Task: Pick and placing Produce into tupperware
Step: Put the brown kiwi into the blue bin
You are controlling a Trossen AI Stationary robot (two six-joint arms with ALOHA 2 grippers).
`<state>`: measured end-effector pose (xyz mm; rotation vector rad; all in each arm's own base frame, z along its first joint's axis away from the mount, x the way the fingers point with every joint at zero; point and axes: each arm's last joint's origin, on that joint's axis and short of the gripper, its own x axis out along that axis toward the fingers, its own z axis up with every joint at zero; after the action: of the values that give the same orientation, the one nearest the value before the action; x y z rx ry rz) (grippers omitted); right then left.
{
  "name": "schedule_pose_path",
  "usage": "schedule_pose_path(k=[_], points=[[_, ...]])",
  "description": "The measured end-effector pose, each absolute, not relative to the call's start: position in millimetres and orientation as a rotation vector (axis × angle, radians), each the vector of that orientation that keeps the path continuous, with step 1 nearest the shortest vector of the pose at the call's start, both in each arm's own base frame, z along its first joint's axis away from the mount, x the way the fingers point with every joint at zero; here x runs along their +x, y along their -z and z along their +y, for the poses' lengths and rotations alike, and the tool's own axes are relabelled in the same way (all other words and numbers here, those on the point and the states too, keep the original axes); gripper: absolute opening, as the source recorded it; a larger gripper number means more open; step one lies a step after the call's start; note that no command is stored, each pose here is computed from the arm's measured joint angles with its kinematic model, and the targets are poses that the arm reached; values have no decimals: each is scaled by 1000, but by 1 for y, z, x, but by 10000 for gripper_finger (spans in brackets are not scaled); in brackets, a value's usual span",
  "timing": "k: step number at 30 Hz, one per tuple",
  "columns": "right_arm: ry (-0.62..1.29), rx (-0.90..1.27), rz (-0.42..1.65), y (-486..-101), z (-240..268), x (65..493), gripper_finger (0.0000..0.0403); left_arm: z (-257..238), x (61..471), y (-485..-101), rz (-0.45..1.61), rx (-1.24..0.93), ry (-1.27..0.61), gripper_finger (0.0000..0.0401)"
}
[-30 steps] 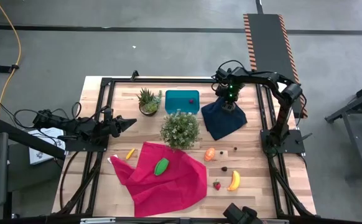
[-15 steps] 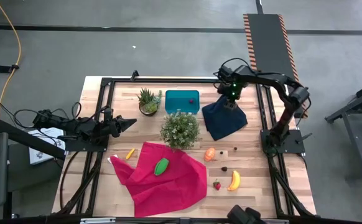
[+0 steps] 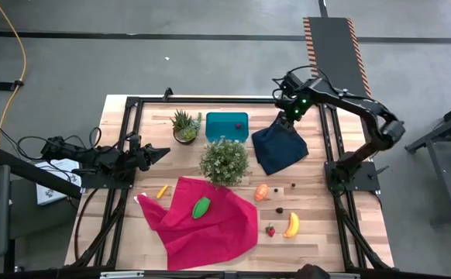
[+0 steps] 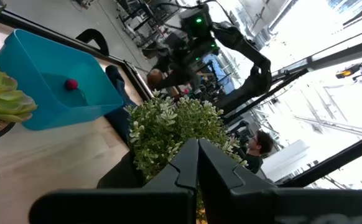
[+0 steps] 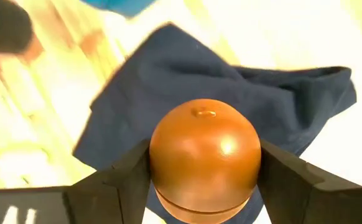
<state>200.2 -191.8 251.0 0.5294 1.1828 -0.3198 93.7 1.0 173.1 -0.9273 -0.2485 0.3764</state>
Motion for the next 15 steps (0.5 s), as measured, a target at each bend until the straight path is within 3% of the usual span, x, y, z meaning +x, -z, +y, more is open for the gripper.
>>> schedule_pose_path(k=[15], points=[[402, 504, 837, -315, -165, 177, 225, 1, 94, -173, -249, -928, -376, 1]])
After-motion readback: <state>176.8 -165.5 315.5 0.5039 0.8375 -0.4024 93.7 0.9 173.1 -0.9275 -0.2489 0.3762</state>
